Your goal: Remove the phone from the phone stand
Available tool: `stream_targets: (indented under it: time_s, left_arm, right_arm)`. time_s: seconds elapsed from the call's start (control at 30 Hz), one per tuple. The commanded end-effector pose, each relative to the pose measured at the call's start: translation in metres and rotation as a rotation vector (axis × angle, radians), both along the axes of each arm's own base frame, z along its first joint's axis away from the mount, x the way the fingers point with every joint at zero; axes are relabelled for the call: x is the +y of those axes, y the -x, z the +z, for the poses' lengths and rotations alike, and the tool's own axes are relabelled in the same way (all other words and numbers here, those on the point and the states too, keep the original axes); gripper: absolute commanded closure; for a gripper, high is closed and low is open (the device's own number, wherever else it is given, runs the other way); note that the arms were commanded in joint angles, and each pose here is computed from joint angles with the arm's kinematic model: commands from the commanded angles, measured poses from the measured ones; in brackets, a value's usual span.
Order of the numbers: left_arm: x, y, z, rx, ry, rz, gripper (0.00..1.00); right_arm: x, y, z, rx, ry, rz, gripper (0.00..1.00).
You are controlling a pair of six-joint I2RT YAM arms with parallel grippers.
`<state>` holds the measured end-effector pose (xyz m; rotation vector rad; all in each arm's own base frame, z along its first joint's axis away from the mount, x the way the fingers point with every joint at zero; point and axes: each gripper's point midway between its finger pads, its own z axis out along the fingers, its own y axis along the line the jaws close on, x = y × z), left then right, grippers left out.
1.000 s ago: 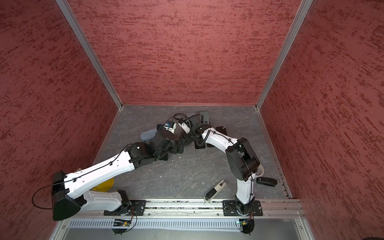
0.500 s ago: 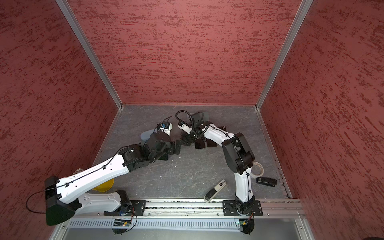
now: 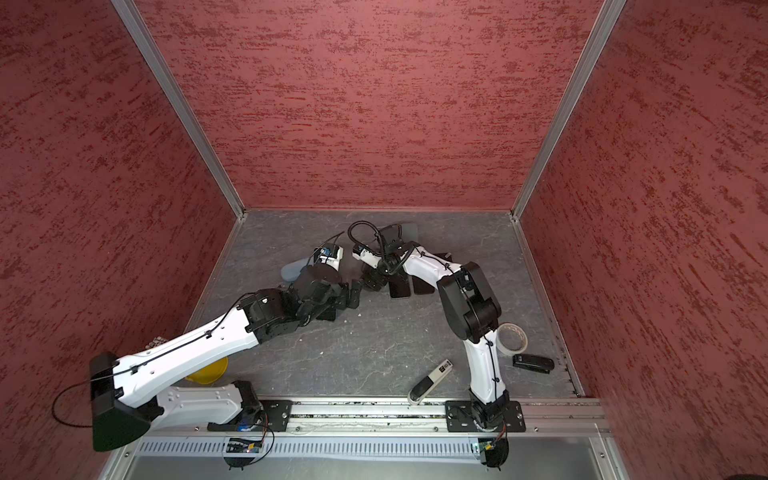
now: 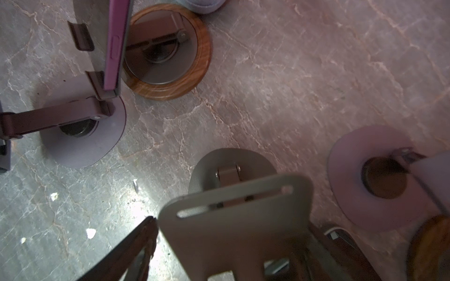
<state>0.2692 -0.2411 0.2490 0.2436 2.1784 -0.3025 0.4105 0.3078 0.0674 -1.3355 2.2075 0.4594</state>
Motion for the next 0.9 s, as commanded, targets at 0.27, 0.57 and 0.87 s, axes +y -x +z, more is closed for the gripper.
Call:
stream_targets:
  time_s: [0.27,0.57,0.87]
  left_arm:
    - [0.011,0.0,0.002,-0.006,0.0,0.034,0.0]
    - [0.016,-0.001,0.0,-0.005,0.002,0.042,0.0]
    - [0.022,-0.001,-0.001,-0.012,0.018,0.052,0.0]
  right_arm:
    - [0.007,-0.013,0.02,-0.048,-0.03,0.022,0.35]
    - [0.005,-0.018,0.022,-0.043,-0.05,-0.059,0.51]
    - [0.006,-0.041,0.039,-0.035,-0.131,-0.281,0.53]
